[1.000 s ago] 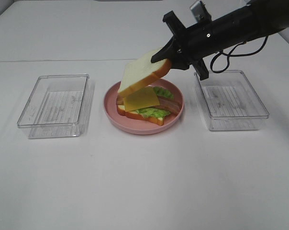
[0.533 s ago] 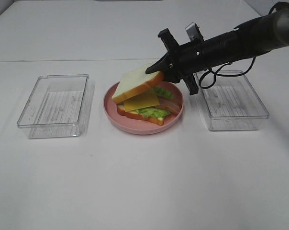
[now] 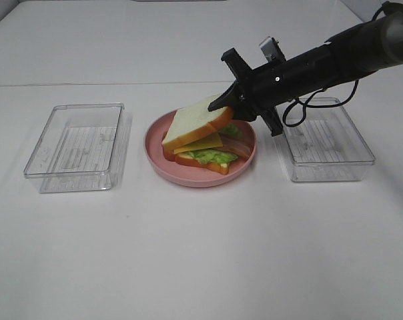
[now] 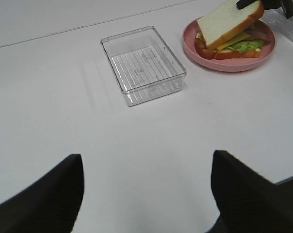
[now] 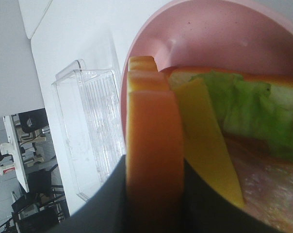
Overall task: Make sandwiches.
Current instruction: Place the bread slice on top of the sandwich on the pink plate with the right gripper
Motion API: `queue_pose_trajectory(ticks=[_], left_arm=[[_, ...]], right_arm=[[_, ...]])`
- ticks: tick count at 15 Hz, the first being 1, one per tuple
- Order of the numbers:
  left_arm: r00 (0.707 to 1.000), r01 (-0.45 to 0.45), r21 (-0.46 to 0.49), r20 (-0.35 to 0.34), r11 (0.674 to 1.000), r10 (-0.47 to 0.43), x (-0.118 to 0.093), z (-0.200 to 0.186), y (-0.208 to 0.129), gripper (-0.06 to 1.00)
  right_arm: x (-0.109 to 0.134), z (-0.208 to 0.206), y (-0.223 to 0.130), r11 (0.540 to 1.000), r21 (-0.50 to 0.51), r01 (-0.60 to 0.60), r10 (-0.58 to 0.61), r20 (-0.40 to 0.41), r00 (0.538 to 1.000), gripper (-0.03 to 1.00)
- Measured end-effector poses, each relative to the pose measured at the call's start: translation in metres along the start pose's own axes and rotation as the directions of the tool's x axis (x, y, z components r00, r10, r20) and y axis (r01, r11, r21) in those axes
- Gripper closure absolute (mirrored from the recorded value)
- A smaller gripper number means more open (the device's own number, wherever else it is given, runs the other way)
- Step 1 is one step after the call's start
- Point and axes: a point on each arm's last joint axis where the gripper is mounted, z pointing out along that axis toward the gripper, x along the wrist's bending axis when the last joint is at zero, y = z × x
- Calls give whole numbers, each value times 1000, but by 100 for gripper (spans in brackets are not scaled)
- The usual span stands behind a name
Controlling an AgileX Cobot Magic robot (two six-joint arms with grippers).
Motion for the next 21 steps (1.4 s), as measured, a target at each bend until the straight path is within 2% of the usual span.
queue_pose_trajectory(ticks=[3, 4, 6, 8, 10, 14, 17, 21], left_arm=[[1000, 0, 0, 0, 1000, 0, 0, 0, 0, 25], [1000, 0, 0, 0, 1000, 0, 0, 0, 0, 25], [1000, 0, 0, 0, 1000, 0, 0, 0, 0, 25], [1000, 0, 0, 0, 1000, 0, 0, 0, 0, 25], [1000, 0, 0, 0, 1000, 0, 0, 0, 0, 25], [1000, 0, 0, 0, 1000, 0, 0, 0, 0, 25], [1000, 0, 0, 0, 1000, 0, 0, 0, 0, 25], [1000, 1, 0, 3, 1000, -1, 0, 0, 0, 25]], right_arm=[[0, 0, 0, 1000, -2, 2, -2, 3, 1000, 75], [-1, 0, 0, 1000, 0, 9, -9, 10, 1000, 66], [-3, 0, 0, 1000, 0, 29, -29, 34, 999, 40], [-7, 0, -1, 998, 12, 66, -67, 73, 995, 27], [-9, 0, -1, 996, 22, 87, -89, 93, 992, 21], [-13, -2, -4, 988, 65, 142, -150, 141, 979, 16], [-3, -16, -6, 972, 76, 222, -233, 196, 953, 16], [12, -47, -10, 948, 96, 302, -317, 334, 888, 16]])
